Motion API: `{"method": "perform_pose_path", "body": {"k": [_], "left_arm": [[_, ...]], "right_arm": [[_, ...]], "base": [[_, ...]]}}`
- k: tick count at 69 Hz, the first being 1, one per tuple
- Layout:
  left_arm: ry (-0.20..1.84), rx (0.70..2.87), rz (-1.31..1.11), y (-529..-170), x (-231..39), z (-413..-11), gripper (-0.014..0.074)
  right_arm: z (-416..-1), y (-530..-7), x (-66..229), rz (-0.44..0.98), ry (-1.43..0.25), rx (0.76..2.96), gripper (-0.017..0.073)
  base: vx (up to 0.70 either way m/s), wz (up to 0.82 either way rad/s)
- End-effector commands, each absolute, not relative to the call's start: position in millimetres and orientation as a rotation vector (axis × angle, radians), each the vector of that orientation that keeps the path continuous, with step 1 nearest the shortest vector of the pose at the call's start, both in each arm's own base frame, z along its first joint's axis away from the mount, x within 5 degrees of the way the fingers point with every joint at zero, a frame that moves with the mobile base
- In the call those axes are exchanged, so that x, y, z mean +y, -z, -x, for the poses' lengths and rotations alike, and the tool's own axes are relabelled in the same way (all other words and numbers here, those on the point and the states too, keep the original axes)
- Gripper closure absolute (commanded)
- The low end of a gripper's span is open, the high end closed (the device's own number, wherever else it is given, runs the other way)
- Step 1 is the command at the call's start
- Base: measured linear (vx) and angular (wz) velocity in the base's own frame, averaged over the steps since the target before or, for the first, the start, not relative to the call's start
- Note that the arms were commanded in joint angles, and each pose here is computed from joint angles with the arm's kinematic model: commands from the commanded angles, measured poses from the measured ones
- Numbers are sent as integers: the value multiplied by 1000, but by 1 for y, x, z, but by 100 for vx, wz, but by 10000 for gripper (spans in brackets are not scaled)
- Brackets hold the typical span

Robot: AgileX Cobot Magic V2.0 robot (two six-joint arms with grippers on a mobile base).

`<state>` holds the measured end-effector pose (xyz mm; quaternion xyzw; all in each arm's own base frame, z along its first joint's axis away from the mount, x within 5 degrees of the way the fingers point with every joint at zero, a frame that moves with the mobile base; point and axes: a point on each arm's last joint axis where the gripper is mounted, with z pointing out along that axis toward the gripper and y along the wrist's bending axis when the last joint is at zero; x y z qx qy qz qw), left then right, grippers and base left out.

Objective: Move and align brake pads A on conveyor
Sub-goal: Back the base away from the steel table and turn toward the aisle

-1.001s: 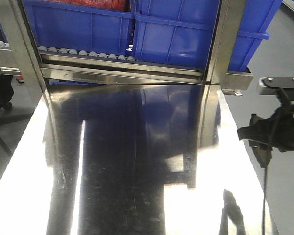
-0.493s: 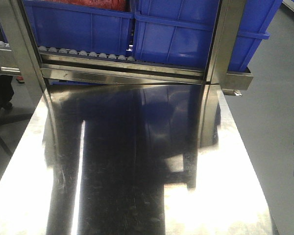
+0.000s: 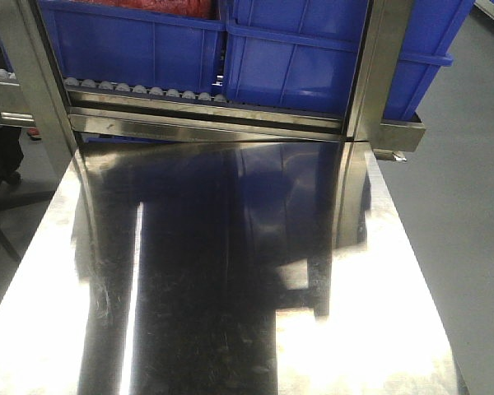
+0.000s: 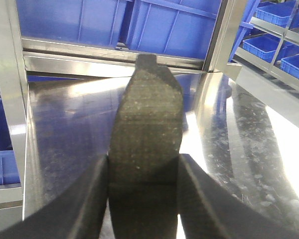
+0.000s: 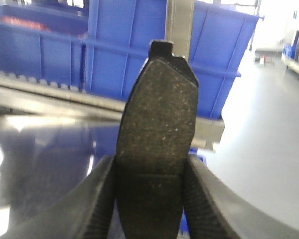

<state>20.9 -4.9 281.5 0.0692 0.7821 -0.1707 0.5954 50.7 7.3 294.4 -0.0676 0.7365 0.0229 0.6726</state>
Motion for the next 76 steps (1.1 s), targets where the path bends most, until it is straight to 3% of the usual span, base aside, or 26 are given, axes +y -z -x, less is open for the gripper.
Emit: {"method": "perform_pose_path", "body": {"k": [1,45,76], "left_arm": [[421,1709,-157,-297,-6,-22,599],[419,1710,-158,-297,-6,-22,599],[419,1710,-158,-297,-6,-22,599]], "right_arm": [[-48,-314,6,138,-33,1518,565],[-48,-313,6,139,-33,1519,565],[-48,-313,6,139,-33,1521,565]], "base": [[0,0],[-1,3],[-17,61]]}}
